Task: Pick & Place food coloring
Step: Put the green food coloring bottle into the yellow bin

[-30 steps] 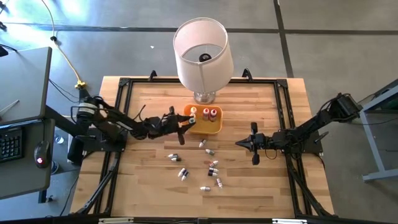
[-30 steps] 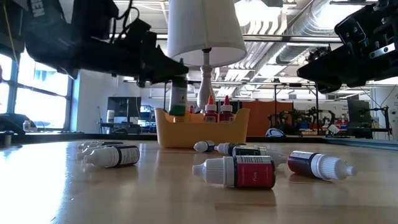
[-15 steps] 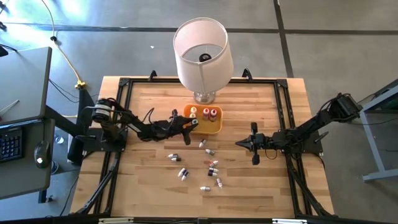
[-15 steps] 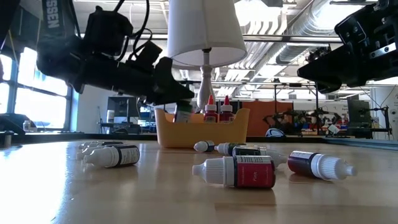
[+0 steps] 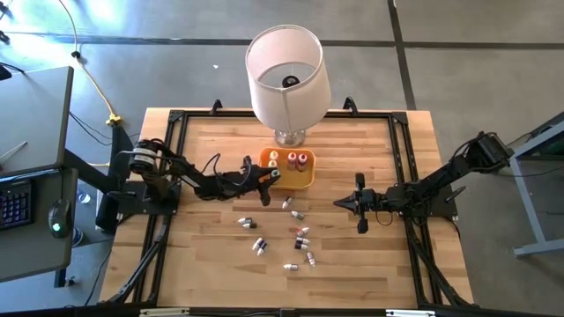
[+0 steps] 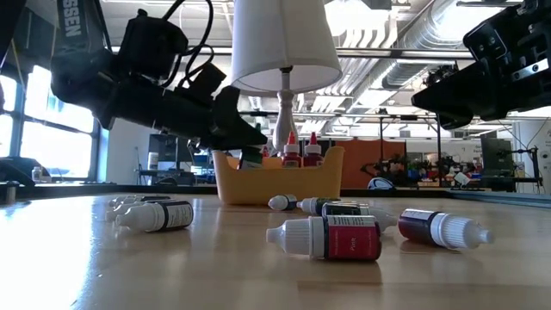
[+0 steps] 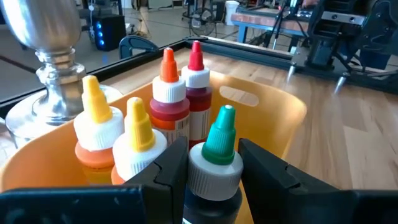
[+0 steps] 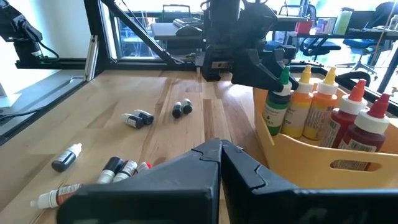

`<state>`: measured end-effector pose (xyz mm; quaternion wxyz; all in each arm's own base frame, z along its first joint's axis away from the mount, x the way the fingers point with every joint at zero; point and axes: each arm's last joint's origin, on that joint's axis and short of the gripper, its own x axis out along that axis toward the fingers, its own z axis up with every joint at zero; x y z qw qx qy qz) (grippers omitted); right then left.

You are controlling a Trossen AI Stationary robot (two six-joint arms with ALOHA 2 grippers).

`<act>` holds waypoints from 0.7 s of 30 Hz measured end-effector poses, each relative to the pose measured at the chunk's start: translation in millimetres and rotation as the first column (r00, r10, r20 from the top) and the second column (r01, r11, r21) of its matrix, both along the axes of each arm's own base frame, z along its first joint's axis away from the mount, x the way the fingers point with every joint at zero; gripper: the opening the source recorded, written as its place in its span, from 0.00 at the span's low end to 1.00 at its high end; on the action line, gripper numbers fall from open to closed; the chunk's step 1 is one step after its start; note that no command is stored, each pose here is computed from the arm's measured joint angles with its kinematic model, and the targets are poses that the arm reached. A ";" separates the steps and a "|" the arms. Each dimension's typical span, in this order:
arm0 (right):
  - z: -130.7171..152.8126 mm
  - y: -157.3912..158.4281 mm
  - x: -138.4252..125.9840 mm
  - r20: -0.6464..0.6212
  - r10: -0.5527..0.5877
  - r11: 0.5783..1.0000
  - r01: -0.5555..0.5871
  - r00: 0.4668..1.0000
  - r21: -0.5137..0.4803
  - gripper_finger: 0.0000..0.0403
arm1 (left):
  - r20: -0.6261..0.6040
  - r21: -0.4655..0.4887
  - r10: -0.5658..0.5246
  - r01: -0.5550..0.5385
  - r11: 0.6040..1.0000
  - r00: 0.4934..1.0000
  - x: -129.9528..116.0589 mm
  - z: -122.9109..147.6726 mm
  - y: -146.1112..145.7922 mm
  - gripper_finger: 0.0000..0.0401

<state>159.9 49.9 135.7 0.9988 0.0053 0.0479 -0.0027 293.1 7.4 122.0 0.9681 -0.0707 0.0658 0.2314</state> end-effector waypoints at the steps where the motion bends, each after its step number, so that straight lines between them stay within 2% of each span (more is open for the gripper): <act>1: 0.0 0.0 0.0 0.000 0.000 1.000 0.000 1.000 0.000 0.00 | 0.000 0.000 0.000 0.000 1.000 1.000 0.0 0.0 0.0 0.29; 16: 0.0 -0.1 0.0 0.000 -0.005 1.000 0.005 1.000 0.024 0.00 | 0.018 -0.004 0.011 -0.011 1.000 1.000 -0.2 0.5 0.3 0.29; 21: 12.5 -1.8 12.9 0.042 -0.123 0.991 0.120 0.992 0.053 0.00 | 0.018 0.005 0.013 -0.013 1.000 1.000 0.3 2.3 0.3 0.29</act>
